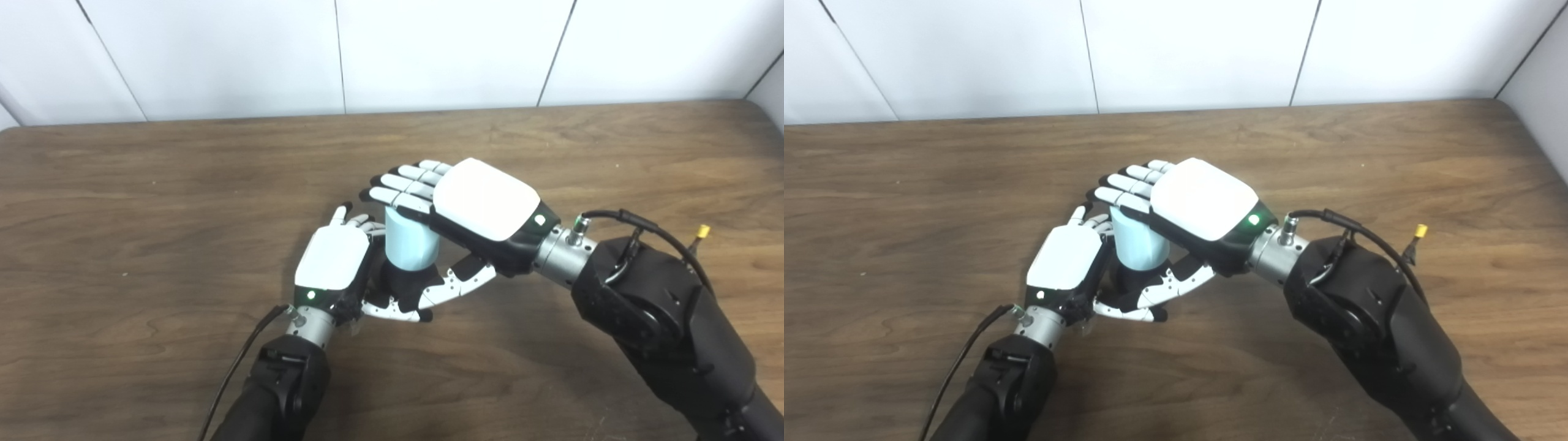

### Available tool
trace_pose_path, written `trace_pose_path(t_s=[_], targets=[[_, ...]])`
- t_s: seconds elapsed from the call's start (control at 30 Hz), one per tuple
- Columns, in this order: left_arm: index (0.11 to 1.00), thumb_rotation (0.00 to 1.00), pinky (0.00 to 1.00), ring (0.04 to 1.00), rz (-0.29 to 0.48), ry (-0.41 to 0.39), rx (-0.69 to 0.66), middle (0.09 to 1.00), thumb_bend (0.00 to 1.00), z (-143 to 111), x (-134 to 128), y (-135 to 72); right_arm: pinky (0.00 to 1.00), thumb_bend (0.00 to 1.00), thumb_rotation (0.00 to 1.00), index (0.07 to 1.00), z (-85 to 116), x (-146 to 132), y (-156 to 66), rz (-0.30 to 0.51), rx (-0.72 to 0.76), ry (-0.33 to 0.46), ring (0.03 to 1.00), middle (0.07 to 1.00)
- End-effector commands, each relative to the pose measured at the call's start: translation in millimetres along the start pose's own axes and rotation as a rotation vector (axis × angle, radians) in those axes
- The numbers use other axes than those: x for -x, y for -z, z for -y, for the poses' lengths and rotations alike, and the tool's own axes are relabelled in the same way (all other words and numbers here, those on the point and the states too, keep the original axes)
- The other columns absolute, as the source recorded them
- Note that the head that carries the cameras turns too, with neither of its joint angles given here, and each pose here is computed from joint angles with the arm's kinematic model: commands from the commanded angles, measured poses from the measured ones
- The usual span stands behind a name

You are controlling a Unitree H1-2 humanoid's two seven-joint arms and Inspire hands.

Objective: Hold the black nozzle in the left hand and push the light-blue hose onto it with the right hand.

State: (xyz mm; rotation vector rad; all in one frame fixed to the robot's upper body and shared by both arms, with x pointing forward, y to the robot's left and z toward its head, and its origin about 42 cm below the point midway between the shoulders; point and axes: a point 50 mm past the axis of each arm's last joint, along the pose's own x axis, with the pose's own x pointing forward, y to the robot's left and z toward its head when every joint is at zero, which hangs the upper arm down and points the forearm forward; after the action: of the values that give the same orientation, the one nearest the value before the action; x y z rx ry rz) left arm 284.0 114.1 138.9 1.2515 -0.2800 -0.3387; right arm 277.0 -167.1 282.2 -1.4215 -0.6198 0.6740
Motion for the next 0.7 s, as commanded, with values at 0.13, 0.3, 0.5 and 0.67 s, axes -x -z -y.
trace_pose_path(t_s=[0.13,0.3,0.5,0.67], targets=[[0.483,0.05,1.0,0.861,0.003,0.053,0.01,0.756,0.52,6.4,3.1,-4.9,0.89,0.58,0.84,0.9,-35.0,0.7,5.6,-0.006,-0.057,-0.263,0.908,0.899],[0.483,0.05,1.0,0.862,0.004,0.055,0.012,0.757,0.52,5.9,3.4,-4.5,0.89,0.58,0.82,0.893,-33.3,-0.1,4.4,0.004,-0.052,-0.261,0.904,0.896],[0.484,0.05,1.0,0.864,0.006,0.06,0.018,0.759,0.52,5.5,4.2,-5.4,0.88,0.58,0.8,0.876,-32.7,-1.0,1.1,0.018,-0.041,-0.271,0.892,0.886],[0.484,0.05,1.0,0.868,0.004,0.059,0.019,0.76,0.52,5.3,4.0,-5.0,0.88,0.59,0.8,0.879,-36.8,2.9,2.8,0.001,-0.043,-0.281,0.893,0.89]])
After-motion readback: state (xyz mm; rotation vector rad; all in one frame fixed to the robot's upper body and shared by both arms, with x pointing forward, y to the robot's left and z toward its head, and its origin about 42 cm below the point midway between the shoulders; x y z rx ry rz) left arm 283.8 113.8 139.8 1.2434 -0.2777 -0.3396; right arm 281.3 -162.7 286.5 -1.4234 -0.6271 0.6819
